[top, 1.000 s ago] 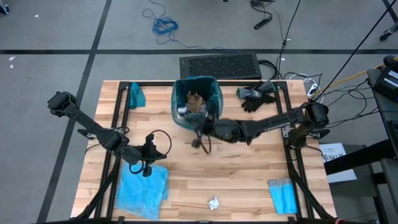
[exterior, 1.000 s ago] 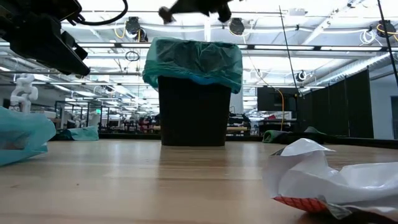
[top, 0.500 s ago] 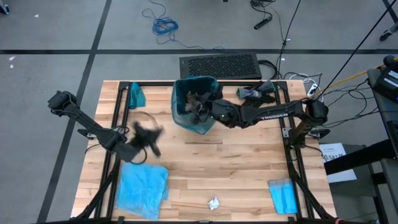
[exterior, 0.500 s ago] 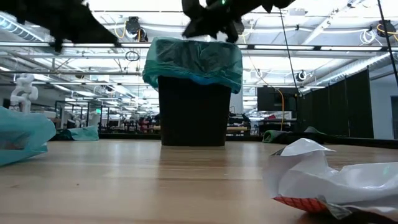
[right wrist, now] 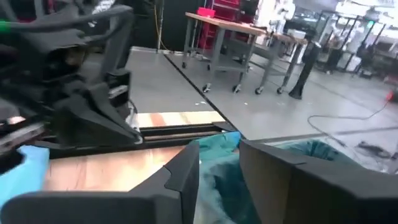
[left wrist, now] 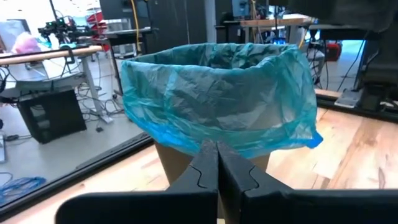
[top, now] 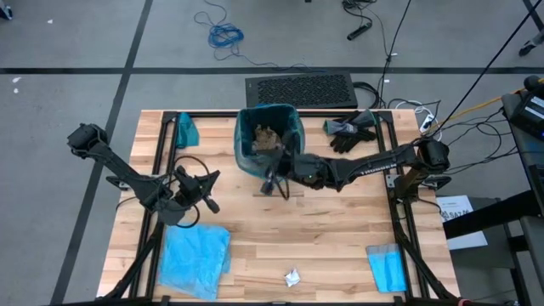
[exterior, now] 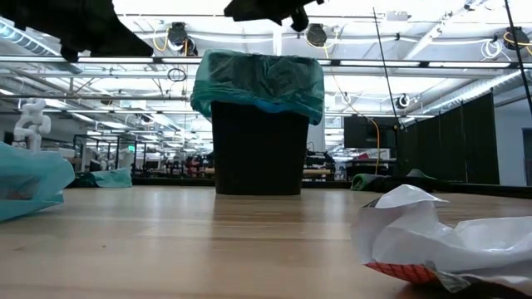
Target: Place trash/remove bag and relplace
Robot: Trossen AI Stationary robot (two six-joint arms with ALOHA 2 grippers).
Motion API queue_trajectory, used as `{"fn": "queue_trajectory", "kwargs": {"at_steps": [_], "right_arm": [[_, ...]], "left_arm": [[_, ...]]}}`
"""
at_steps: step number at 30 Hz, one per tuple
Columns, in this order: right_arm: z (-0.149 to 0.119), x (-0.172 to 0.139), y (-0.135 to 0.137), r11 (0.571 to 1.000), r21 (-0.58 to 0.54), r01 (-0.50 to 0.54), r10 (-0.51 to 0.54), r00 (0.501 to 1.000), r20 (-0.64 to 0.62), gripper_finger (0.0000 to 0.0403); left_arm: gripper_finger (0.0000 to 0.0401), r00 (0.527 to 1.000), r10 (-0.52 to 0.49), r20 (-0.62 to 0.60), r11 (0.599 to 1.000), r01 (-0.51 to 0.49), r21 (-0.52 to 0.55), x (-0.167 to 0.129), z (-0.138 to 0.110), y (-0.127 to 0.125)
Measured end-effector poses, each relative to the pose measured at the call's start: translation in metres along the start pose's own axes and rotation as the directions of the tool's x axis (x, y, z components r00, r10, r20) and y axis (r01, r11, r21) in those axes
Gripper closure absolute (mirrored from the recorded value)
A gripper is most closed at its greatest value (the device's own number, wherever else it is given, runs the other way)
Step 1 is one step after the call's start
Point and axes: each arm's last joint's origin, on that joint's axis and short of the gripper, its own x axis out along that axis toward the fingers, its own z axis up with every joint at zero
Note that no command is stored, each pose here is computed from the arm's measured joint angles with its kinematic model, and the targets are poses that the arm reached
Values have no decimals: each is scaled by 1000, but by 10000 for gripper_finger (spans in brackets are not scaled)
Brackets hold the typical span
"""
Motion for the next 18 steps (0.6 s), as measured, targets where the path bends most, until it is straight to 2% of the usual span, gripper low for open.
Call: {"fn": "queue_trajectory", "kwargs": {"at_steps": [2,4,6,8,10,12,14,18], "right_arm": [[-1,-2,2,999,-11,40,-40,999,-13,290],[-2,-4,4,1000,0,27,-27,999,-31,289],[-2,-14,15,998,27,-58,60,996,-67,289],[-7,-31,35,986,44,-158,163,975,-154,289],[-21,-48,54,975,46,-218,222,931,-288,289],[-36,-67,69,970,65,-235,241,878,-413,289],[-44,-85,82,965,105,-240,261,835,-485,289],[-64,-122,116,931,149,-334,357,741,-569,289]], "left_arm": [[401,1000,-2,0,1000,2,-2,0,0,0],[401,1000,-15,-5,1000,15,-1,0,0,0],[401,999,-33,-11,999,33,0,0,0,-1],[401,999,-52,-17,999,52,16,0,0,-1],[401,998,-64,-21,998,64,24,0,-1,-2],[401,997,-76,-25,997,77,21,0,-1,-2],[401,994,-100,-33,995,100,21,0,-1,-3],[401,988,-148,-49,988,149,27,0,-1,-4]]}}
